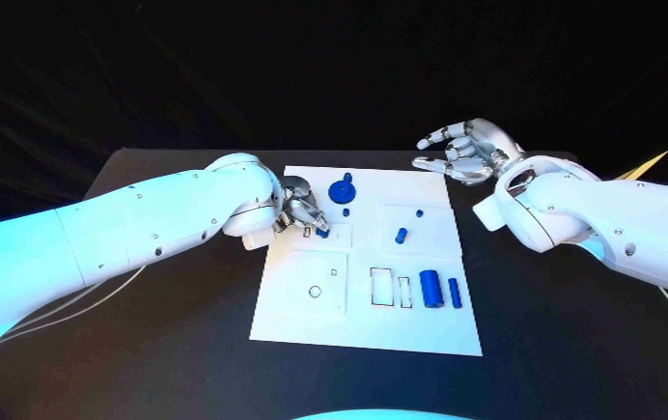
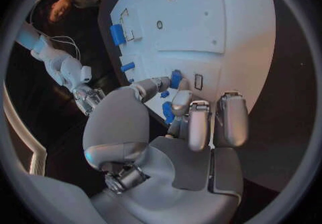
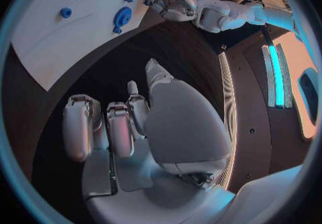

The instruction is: Assemble the parts on the task board

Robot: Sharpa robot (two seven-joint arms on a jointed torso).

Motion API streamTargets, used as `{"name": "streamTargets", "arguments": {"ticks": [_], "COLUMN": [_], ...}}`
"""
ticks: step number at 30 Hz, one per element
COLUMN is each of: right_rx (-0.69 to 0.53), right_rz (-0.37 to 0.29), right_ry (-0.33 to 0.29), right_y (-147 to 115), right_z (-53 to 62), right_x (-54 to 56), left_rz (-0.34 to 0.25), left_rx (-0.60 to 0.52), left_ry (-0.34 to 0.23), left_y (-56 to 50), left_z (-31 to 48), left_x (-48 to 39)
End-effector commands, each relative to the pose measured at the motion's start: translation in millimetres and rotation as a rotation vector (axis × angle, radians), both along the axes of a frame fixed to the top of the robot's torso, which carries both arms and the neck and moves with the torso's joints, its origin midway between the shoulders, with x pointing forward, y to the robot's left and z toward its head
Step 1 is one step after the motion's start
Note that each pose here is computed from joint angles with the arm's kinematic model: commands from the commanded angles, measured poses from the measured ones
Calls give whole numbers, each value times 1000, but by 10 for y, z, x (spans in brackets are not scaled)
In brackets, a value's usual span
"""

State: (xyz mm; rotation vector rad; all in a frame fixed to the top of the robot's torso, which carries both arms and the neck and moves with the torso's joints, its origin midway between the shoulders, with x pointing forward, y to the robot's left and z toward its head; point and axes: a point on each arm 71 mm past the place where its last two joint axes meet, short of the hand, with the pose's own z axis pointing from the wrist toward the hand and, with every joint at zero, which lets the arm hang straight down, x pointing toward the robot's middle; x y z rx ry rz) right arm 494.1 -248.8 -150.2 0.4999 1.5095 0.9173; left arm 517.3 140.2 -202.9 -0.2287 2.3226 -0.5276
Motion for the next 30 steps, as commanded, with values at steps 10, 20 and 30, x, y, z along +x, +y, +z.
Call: {"name": "streamTargets", "arguments": {"ticks": [10, 20, 30], "right_rx": [-1, -1, -2], "right_rz": [5, 5, 5], "right_ry": [-1, -1, 0], "right_y": [7, 7, 7], "right_z": [-2, -3, -5], "right_x": [-1, -1, 1], "left_rz": [-13, -13, -16], "left_rx": [10, 15, 17], "left_ry": [10, 13, 8], "left_y": [-8, 5, -14], "left_z": [-14, -18, -15], "left_x": [-9, 0, 0]}}
